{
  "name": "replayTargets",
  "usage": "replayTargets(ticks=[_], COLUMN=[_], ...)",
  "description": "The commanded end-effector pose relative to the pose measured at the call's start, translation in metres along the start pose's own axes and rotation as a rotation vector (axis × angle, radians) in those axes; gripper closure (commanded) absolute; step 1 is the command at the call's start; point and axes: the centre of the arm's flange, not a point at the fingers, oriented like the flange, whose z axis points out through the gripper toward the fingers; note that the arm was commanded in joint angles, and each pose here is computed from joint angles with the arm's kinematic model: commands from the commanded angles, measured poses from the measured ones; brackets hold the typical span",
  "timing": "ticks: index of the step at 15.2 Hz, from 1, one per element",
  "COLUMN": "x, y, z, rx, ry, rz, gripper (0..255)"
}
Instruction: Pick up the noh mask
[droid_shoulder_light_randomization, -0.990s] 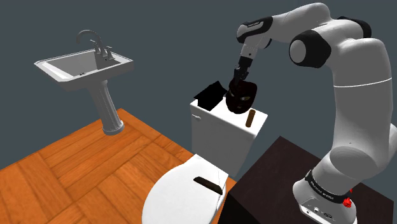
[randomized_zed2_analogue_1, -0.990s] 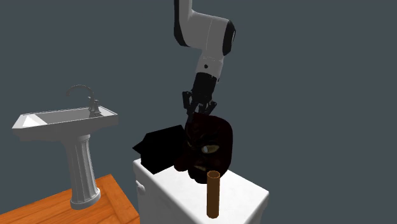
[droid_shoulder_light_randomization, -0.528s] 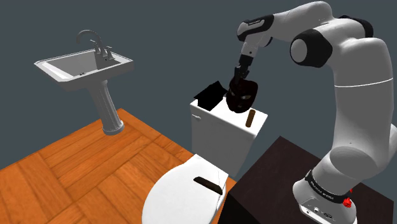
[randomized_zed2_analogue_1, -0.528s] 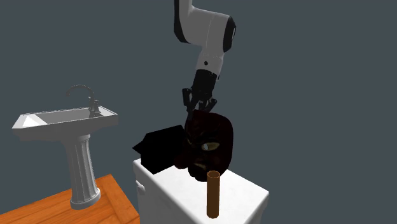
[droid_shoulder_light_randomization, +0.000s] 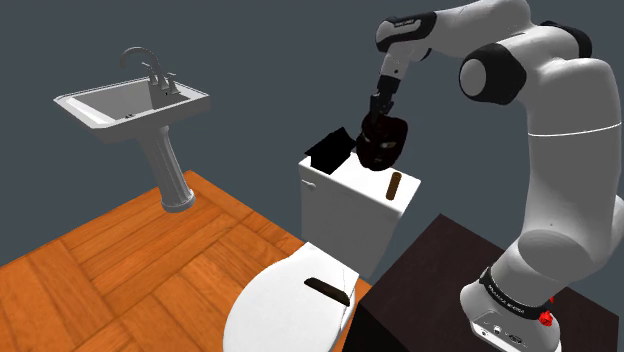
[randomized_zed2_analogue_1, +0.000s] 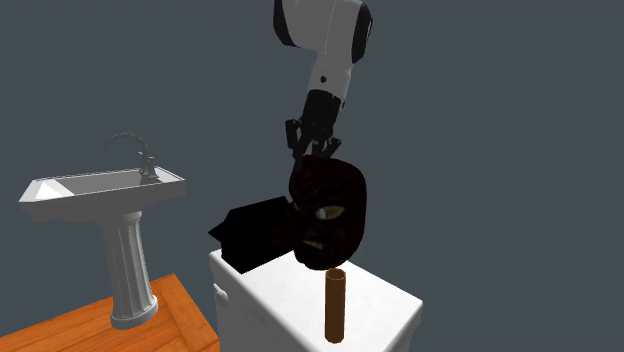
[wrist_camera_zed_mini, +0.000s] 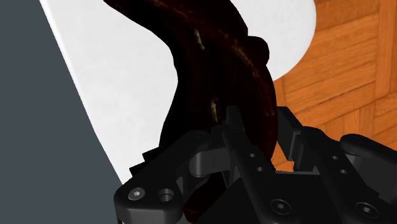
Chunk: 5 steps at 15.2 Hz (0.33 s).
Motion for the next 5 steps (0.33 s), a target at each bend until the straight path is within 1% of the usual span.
replayTargets(ticks=[1, 3, 5], x=[-0.002, -0.003, -0.004], y=[-0.004, -0.008, -0.008], z=[-0.015, -0.025, -0.026], rx=[-0.006, -0.006, -0.006], ry=[0.010, 0.010, 0.010], rz=[0.000, 0.000, 0.000], gripper=[255, 255, 255])
